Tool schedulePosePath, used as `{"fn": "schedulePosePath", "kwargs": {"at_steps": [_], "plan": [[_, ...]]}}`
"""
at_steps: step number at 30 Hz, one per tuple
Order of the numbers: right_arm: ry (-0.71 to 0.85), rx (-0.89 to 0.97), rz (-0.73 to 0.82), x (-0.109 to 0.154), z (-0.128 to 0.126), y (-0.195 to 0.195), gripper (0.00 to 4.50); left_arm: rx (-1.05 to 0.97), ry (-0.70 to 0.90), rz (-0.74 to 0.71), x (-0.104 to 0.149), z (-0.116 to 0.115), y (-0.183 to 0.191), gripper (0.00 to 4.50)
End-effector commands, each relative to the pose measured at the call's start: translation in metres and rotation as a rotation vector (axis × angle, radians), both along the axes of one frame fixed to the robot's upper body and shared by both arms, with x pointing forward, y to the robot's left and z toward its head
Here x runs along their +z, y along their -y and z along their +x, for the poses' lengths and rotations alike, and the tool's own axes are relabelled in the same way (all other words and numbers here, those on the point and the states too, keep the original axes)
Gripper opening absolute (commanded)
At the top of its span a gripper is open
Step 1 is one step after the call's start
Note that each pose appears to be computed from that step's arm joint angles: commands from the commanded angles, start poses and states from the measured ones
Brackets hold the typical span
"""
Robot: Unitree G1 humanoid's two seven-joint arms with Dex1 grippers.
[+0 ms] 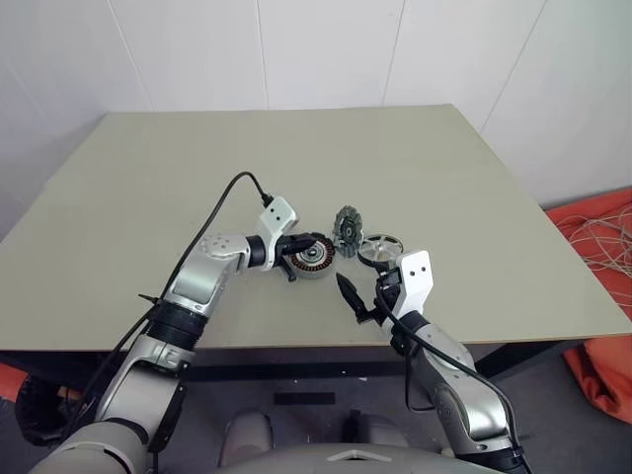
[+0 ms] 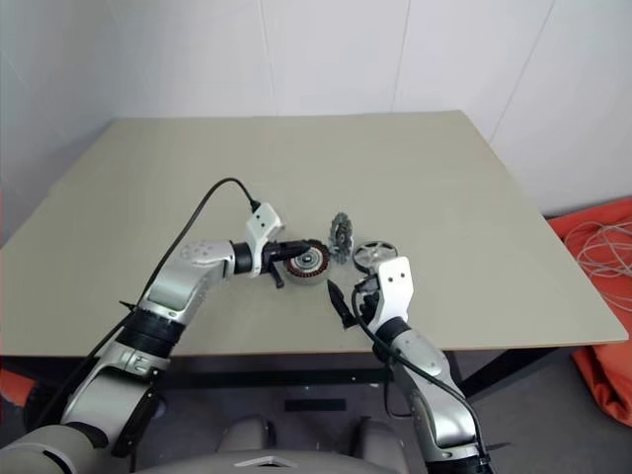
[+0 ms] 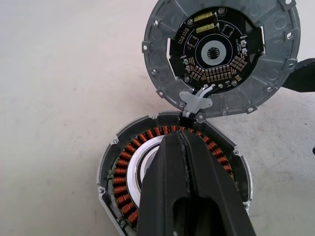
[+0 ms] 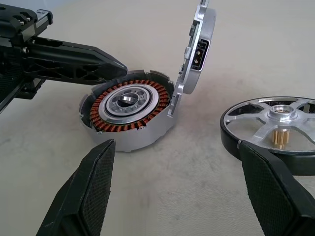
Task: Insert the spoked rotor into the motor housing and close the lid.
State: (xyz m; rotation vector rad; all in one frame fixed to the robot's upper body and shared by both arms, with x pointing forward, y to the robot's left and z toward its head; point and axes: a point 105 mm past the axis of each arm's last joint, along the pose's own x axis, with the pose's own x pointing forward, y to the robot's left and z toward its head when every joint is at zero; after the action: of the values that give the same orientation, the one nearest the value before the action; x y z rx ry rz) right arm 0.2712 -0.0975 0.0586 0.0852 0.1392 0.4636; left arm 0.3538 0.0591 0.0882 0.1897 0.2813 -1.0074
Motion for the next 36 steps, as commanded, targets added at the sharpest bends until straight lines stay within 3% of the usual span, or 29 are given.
{"fn": "schedulePosePath", "kwargs": {"at_steps": [1, 18, 29, 36], "plan": [[0.061, 0.009, 0.014, 0.016, -0.001, 0.001, 4.50, -0.007, 0.031, -0.004, 0.007, 0.001, 0.001, 0.01], [0.054, 0.007, 0.017, 0.011, -0.006, 0.001, 4.50, 0.003, -0.009, 0.038, -0.005, 0.001, 0.003, 0.01], [0.049, 0.003, 0.018, 0.010, -0.003, 0.003, 4.50, -0.048, -0.069, 0.051, -0.009, -0.010, 0.007, 0.01], [0.046, 0.003, 0.019, 0.009, -0.004, 0.003, 4.50, -0.055, -0.055, 0.039, 0.000, -0.010, 0.007, 0.01]]}}
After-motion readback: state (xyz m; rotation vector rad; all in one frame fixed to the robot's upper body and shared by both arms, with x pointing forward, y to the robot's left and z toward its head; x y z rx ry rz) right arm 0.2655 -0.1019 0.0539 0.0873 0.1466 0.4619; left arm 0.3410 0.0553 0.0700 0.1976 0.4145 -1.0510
